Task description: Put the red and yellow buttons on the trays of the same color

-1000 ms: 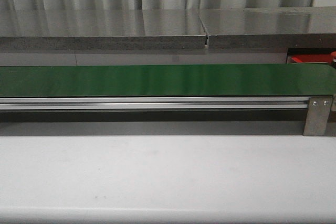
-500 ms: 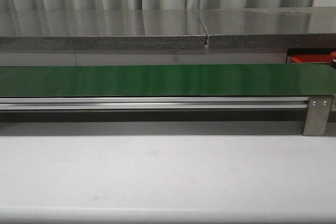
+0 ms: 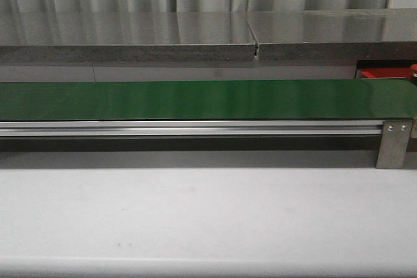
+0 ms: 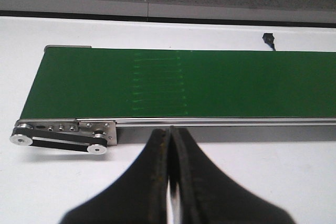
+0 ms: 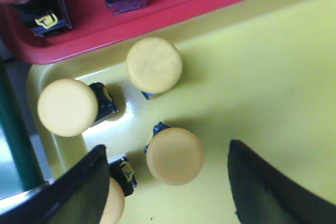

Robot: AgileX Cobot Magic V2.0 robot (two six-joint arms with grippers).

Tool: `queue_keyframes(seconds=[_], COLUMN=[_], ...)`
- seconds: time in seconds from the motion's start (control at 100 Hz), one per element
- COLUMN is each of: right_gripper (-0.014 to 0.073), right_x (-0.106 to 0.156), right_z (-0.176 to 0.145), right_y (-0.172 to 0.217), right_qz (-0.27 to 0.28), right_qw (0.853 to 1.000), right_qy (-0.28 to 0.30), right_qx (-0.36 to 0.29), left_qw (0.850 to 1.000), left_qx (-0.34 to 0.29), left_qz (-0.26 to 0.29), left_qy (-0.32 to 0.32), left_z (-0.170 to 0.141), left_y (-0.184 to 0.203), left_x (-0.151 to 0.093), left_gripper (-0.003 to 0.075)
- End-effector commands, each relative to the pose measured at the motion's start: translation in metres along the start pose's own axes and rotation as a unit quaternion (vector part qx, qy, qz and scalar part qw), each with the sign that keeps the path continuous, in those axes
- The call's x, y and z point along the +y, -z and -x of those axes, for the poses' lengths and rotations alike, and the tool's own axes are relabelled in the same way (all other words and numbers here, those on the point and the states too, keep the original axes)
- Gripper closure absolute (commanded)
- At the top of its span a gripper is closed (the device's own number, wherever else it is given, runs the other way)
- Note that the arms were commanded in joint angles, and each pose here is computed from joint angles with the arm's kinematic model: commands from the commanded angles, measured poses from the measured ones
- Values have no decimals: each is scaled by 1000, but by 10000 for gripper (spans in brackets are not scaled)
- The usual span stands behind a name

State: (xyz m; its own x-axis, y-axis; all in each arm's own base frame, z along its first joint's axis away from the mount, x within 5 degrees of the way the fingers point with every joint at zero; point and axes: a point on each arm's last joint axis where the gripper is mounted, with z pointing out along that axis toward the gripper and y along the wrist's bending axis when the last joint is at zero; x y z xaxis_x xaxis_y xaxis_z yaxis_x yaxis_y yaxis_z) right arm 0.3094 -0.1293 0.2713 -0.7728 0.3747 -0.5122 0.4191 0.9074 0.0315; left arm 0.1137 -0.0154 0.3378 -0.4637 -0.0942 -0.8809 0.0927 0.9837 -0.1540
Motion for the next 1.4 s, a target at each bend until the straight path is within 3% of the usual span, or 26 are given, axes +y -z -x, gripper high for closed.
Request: queue_keyframes(seconds=[0.0,0.12,0.29,0.37,0.78,1.11,1.39], right_gripper=[112,231,593,721,712,712,712], right_x=[8,27,56,68,106,99,91], right_z=[9,7,0,-4,-28,-38,-50], right_y=[37,57,80,91,149,189,199], right_qz=[4,22,53,70,151,168,171], right_qw=[997,993,986,982,954,937,926], right_qy=[33,74,114,127,176,177,173], right_qx=[-65,-91,-111,-124,-188,-250,-290], left_qw=[999,999,999,999,999,999,999], left_qx=[-44,-44,-44,-44,-44,-44,-44], left_qz=[-4,-4,-4,-4,-4,-4,-4], left_qy=[11,11,11,11,11,11,11], left_z=[13,13,13,13,13,13,13], left_y=[4,4,4,4,4,4,4], left_x=[-2,-2,-2,-2,-2,-2,-2], left_gripper=[741,741,741,741,741,741,741])
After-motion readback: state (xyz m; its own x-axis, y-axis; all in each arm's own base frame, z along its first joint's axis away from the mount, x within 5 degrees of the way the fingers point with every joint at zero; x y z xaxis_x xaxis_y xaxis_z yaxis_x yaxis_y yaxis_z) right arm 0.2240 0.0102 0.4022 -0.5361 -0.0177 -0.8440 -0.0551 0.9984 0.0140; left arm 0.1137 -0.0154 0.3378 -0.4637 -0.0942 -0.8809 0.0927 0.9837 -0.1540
